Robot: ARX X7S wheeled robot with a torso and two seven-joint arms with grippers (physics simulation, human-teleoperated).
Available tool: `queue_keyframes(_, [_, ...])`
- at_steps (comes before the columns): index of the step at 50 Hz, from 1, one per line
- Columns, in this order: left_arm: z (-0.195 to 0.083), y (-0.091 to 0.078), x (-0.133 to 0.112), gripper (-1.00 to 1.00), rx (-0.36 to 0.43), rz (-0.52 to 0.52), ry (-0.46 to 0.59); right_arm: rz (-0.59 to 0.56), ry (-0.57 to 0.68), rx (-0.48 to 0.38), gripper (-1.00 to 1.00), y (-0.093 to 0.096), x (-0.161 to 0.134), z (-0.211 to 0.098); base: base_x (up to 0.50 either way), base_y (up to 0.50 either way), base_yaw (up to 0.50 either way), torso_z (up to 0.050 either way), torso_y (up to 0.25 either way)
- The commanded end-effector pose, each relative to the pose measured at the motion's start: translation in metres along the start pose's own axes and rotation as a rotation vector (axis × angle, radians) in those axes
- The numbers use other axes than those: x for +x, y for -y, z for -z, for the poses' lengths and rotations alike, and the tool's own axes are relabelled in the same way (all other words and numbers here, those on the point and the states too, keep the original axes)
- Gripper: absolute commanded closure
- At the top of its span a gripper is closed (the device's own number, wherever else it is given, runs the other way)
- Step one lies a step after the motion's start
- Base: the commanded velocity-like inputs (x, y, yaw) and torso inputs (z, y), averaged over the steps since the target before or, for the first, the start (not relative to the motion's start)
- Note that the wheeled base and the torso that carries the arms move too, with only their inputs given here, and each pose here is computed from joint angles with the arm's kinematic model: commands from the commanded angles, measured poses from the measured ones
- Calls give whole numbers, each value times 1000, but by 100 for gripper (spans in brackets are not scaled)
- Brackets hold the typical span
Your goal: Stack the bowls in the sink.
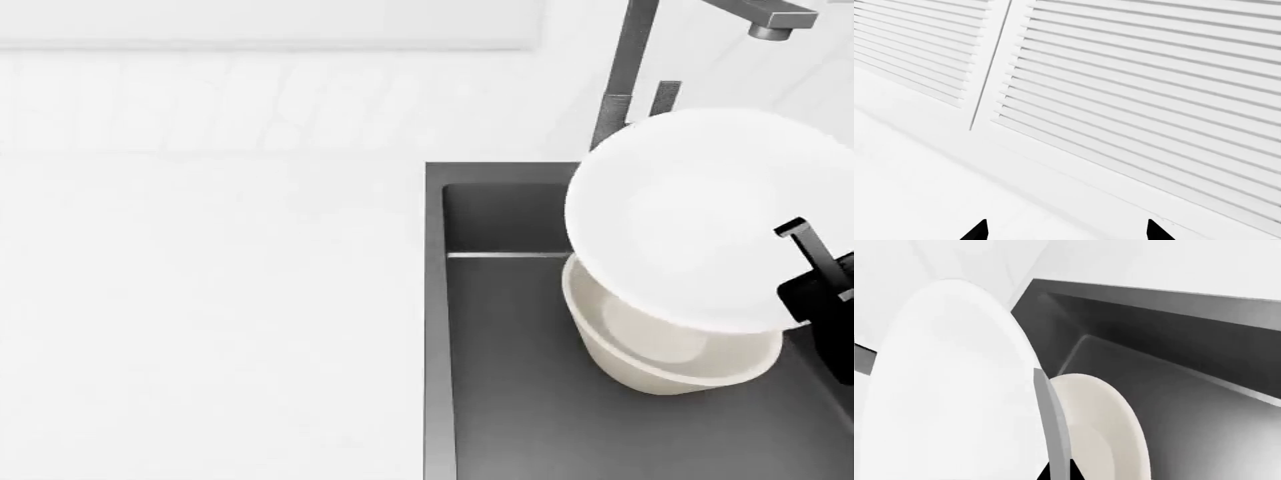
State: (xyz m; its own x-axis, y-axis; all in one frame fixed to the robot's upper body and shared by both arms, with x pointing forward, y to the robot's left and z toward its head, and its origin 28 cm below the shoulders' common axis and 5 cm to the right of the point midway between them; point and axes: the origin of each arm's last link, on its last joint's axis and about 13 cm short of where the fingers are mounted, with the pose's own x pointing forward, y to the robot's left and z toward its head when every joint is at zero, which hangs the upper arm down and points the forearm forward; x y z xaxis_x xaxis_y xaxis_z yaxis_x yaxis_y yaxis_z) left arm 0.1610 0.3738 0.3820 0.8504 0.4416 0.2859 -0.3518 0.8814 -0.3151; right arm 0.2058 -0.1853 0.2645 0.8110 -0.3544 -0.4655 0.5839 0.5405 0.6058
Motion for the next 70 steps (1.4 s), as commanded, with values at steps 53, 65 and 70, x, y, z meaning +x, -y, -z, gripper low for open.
queue_keyframes(53, [6, -1, 3, -100, -5, 14, -15, 111, -44, 11, 100, 30, 65, 26, 0, 0, 0, 0, 0])
queue_keyframes(65, [4, -1, 2, -100, -10, 19, -17, -57, -107, -135, -100, 17, 60, 22, 0, 0, 0, 0, 0])
queue_keyframes(70, [5, -2, 1, -100, -9, 18, -17, -96, -72, -187, -100, 12, 55, 17, 0, 0, 0, 0, 0])
